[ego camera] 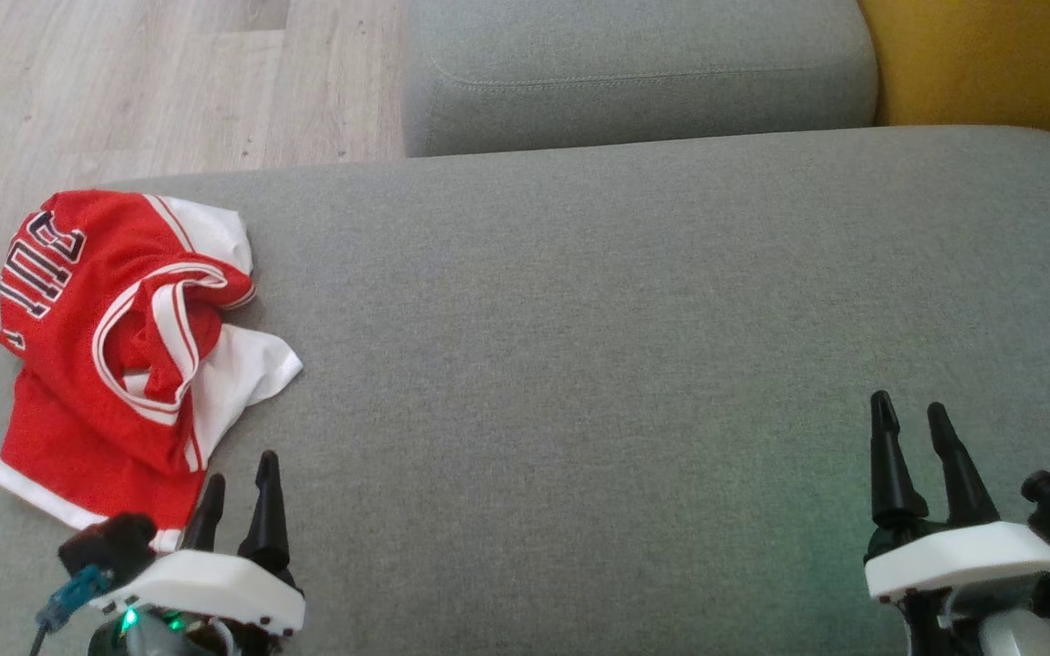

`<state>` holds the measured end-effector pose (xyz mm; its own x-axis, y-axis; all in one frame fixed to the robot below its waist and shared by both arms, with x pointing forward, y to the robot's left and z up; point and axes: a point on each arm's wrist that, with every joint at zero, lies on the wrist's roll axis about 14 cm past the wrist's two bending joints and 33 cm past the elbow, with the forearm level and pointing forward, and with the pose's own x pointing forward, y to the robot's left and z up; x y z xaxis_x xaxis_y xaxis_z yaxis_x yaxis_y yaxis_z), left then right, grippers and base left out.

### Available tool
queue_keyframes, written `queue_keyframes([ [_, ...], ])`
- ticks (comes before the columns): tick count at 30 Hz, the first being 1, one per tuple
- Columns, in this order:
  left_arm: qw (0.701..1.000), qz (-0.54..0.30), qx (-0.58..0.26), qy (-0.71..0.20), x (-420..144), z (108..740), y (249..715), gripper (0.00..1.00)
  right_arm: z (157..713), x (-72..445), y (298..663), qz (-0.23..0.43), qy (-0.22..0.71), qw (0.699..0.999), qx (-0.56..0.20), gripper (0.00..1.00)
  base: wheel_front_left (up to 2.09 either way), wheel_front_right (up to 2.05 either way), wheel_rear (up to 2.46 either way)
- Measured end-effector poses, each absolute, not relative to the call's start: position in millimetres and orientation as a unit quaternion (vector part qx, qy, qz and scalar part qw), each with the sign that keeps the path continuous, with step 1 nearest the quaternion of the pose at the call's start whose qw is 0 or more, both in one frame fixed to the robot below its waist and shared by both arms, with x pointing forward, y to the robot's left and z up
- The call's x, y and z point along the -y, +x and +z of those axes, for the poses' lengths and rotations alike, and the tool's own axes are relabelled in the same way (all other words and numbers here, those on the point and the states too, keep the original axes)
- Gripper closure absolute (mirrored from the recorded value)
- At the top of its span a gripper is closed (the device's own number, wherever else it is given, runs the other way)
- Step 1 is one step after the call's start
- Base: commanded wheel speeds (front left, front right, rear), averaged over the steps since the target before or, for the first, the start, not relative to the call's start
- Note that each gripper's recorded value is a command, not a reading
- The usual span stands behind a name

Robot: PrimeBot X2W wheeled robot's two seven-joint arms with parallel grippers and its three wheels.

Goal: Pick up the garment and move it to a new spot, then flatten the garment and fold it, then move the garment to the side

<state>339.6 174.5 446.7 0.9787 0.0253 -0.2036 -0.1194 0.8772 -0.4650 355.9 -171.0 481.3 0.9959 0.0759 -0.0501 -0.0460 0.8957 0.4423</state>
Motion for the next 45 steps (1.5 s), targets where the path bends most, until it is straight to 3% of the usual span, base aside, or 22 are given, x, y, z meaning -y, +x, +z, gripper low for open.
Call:
queue_keyframes([
  [20,0.993,0.018,-0.068,-0.096,-176.2,453.8,334.8,0.00,475.0,179.5,353.9,0.032,0.111,0.993,-0.027,0.00,0.00,0.00,0.00],
  [45,0.999,-0.012,-0.041,0.021,-171.0,457.0,329.7,0.00,464.1,178.9,348.9,0.052,0.024,0.998,-0.032,0.00,0.00,0.00,0.00],
])
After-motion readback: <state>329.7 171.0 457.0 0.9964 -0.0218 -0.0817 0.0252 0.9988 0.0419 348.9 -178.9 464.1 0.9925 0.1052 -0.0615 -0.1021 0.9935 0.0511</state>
